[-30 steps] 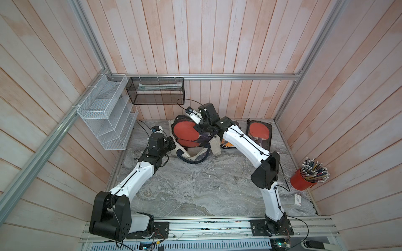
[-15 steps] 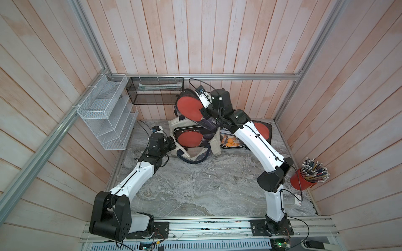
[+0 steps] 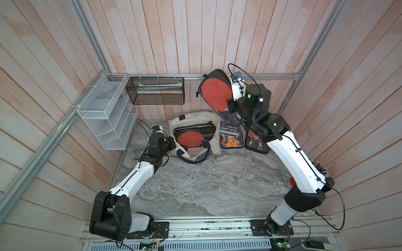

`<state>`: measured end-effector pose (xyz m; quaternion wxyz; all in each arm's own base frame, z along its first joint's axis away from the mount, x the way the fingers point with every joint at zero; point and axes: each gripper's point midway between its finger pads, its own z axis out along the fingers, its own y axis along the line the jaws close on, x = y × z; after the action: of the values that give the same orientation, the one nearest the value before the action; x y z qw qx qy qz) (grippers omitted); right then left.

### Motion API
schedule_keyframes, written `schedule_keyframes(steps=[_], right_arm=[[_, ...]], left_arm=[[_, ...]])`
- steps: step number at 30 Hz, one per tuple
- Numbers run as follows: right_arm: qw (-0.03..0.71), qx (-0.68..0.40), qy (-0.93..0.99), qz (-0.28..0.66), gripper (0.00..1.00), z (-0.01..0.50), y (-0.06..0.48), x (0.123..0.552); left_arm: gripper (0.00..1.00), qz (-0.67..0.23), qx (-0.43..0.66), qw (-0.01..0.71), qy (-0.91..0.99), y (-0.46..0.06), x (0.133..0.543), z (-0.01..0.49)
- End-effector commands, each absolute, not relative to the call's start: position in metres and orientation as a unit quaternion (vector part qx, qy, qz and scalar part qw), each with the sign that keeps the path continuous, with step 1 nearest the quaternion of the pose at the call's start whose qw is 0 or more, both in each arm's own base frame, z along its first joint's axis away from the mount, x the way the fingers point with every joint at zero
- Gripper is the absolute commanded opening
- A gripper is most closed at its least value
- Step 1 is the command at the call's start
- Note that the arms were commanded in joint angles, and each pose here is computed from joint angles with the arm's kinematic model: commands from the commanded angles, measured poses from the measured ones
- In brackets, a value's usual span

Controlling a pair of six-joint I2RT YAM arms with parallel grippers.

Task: Remove the ping pong set from the canvas bag
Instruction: Pick up the ping pong set from the canvas bag.

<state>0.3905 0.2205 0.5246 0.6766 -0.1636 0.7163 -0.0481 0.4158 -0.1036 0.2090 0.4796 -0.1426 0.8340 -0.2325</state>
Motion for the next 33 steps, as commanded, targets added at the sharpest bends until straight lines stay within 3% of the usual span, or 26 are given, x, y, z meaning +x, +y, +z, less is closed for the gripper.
schedule_keyframes(steps=[1, 7, 16, 26, 33], right_arm=[[0.712, -0.063, 0.698, -0.041, 0.00, 0.554, 0.175, 0.367], [0.688, -0.001, 0.723, -0.053, 0.00, 0.520, 0.128, 0.334], [0.584, 0.075, 0.806, -0.064, 0.00, 0.390, 0.074, 0.311], [0.466, 0.150, 0.872, 0.022, 0.00, 0.244, 0.040, 0.294], [0.433, 0.178, 0.876, 0.115, 0.00, 0.209, 0.041, 0.291]], left_arm=[[0.00, -0.233, -0.136, 0.477, 0.837, -0.105, 0.419, 0.211], [0.00, -0.236, -0.130, 0.476, 0.837, -0.107, 0.419, 0.212], [0.00, -0.237, -0.127, 0.477, 0.837, -0.108, 0.419, 0.216], [0.00, -0.235, -0.127, 0.474, 0.839, -0.110, 0.421, 0.211], [0.00, -0.233, -0.126, 0.475, 0.839, -0.110, 0.422, 0.211]])
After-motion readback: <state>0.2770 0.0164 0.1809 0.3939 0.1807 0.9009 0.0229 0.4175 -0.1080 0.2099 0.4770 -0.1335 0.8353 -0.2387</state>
